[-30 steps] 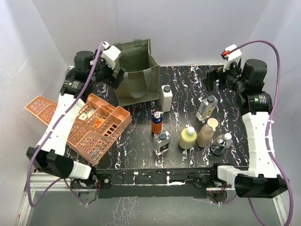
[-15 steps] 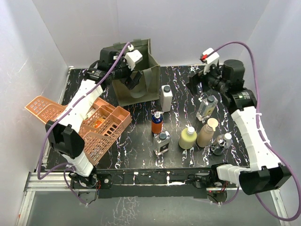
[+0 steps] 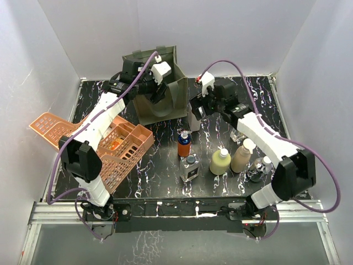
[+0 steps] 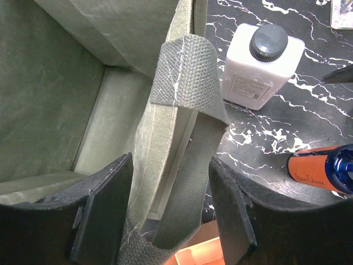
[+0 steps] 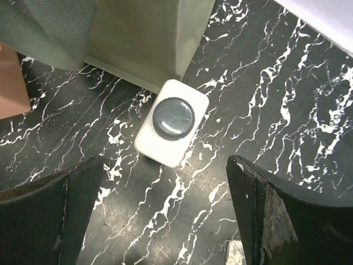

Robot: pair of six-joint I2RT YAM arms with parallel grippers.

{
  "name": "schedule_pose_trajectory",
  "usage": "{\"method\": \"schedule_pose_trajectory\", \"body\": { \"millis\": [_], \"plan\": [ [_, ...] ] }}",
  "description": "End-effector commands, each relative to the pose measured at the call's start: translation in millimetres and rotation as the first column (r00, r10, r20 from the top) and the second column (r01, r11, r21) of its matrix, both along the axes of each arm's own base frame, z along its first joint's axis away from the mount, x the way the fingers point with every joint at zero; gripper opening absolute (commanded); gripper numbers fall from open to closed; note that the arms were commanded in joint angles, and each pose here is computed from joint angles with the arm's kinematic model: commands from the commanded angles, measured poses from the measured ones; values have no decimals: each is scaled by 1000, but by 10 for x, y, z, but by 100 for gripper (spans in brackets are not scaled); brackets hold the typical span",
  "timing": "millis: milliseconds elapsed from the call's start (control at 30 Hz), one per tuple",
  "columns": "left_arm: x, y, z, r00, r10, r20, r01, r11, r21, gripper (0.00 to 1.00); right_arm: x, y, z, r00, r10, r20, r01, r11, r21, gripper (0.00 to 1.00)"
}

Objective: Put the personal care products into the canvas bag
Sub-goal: Move the canvas bag to the center of the board, then pick up the care product from the center of the board.

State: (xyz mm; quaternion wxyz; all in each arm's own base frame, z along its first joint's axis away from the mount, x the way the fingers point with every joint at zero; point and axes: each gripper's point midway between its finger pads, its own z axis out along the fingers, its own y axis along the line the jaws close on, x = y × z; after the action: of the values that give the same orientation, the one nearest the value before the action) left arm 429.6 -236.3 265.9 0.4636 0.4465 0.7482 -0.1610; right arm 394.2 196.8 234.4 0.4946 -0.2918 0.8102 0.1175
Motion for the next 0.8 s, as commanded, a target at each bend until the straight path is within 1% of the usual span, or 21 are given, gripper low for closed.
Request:
{"method": "schedule_pose_trajectory", "body": {
  "millis": [0, 100, 233, 367, 433, 533, 700, 767],
  "plan": [
    [-147, -48, 247, 998, -41, 43, 43, 998, -49, 52, 265, 133, 39, 994, -89, 58, 86, 995, 47, 98],
    [-177, -71, 266, 998, -55, 38, 57, 997, -61, 48, 343, 186, -139, 994, -108, 13, 108, 993, 40, 94],
    [-221, -98, 296, 997, -68, 32, 70, 994, -81, 46, 412, 211, -316, 991, -128, -31, 128, 991, 25, 90],
    [-249, -101, 288, 997, -73, 27, 75, 993, -87, 44, 473, 175, -452, 985, -165, -42, 165, 986, 9, 86],
    [-271, -111, 266, 996, -82, 19, 83, 993, -89, 41, 498, 185, -500, 984, -170, -45, 171, 985, 9, 80],
    [-295, -127, 259, 996, -93, 11, 94, 991, -97, 38, 531, 208, -519, 984, -172, -48, 173, 985, 15, 75],
    [-308, -157, 264, 995, -105, 3, 104, 988, -111, 36, 563, 245, -561, 985, -162, -61, 163, 987, 15, 59],
    [-306, -167, 247, 994, -108, -5, 107, 988, -114, 36, 569, 247, -556, 985, -163, -61, 164, 986, 11, 51]
  ]
}}
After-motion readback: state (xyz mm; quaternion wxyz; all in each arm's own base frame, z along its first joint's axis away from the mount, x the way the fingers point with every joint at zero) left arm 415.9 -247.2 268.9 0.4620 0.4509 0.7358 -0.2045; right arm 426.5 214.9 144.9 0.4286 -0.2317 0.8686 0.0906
